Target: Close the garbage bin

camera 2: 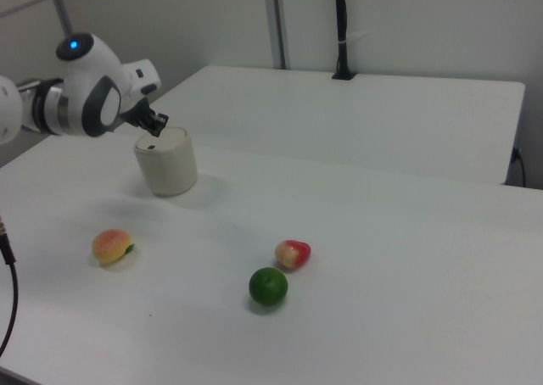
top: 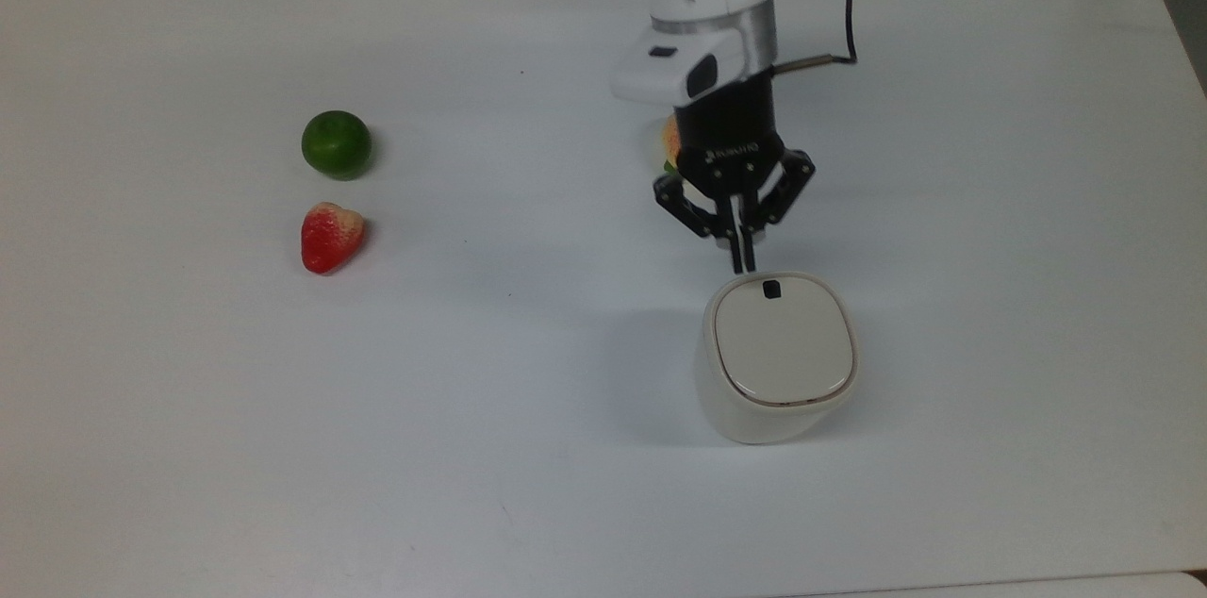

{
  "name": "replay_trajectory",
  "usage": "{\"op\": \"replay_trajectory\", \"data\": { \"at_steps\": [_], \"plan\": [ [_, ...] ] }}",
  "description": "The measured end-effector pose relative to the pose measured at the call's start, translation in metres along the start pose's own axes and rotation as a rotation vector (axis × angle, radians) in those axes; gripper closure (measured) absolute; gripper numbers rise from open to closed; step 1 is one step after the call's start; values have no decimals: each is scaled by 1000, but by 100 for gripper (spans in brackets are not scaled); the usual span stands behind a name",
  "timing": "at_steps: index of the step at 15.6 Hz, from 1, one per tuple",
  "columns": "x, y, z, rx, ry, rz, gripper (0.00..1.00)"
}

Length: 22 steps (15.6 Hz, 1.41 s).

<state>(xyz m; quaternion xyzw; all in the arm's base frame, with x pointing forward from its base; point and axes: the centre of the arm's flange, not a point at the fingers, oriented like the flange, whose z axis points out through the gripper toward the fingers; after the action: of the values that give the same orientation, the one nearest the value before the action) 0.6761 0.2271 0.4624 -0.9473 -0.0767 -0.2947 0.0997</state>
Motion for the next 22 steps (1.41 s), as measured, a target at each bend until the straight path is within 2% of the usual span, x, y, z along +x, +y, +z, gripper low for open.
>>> {"op": "replay_trajectory", "data": {
  "at_steps": [5, 6, 7, 11, 14, 15, 19, 22],
  "plan": [
    [5, 18, -68, -46, -180, 30, 85],
    [3, 19, -80, -54, -222, 36, 80],
    [1, 21, -92, -62, -261, 41, 73],
    [-16, 35, -140, -101, -448, 66, 32],
    [-24, 50, -175, -124, -524, 94, 4],
    [-24, 54, -188, -129, -525, 103, 0],
    [-30, 82, -233, -157, -551, 158, 0],
    [-34, 105, -248, -174, -546, 202, 0]
  ]
}}
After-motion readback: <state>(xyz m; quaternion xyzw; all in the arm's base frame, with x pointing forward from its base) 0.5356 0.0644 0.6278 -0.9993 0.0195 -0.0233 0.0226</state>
